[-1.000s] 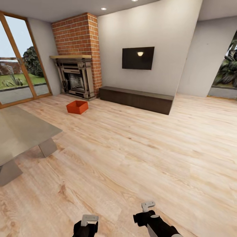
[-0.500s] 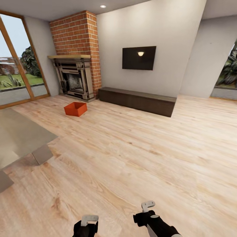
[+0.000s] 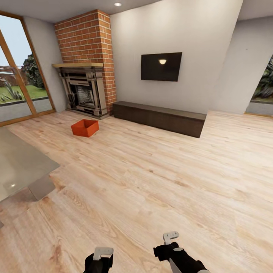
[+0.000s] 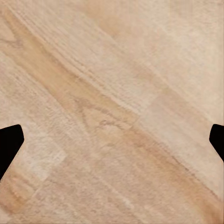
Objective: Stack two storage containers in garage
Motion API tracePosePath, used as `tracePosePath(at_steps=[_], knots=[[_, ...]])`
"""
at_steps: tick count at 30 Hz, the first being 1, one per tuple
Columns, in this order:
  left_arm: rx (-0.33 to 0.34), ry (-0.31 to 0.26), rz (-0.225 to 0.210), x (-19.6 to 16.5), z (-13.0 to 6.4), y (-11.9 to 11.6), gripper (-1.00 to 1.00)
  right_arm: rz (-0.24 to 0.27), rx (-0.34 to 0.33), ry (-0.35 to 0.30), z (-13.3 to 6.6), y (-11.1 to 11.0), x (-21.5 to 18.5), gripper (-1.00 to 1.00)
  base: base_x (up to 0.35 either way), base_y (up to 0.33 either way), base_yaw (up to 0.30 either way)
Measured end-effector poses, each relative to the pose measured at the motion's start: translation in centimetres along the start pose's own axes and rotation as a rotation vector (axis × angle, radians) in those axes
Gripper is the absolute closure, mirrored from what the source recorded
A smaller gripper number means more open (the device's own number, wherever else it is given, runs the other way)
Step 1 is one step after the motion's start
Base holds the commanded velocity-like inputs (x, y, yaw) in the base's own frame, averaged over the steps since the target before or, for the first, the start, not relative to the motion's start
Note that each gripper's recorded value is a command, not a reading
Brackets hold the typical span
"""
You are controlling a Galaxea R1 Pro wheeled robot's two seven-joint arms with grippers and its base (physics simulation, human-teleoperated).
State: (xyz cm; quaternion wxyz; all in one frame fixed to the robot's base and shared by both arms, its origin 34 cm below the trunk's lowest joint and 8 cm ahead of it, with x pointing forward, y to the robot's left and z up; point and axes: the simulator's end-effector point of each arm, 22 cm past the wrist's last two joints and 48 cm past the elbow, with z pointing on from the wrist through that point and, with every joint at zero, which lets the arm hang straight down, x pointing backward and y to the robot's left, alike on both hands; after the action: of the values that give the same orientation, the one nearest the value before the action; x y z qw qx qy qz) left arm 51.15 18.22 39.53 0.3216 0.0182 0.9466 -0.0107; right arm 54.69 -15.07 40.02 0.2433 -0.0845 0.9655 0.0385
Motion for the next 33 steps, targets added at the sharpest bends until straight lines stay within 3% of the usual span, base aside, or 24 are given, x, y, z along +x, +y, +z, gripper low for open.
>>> tracePosePath(at_steps=[33], knots=[[0.0, 0.0, 0.001, 0.03, 0.0, 0.0, -1.0, -0.002, 0.0, 0.0, 0.0, -0.03, 0.03, -1.0, 0.344, -0.051, 0.0]])
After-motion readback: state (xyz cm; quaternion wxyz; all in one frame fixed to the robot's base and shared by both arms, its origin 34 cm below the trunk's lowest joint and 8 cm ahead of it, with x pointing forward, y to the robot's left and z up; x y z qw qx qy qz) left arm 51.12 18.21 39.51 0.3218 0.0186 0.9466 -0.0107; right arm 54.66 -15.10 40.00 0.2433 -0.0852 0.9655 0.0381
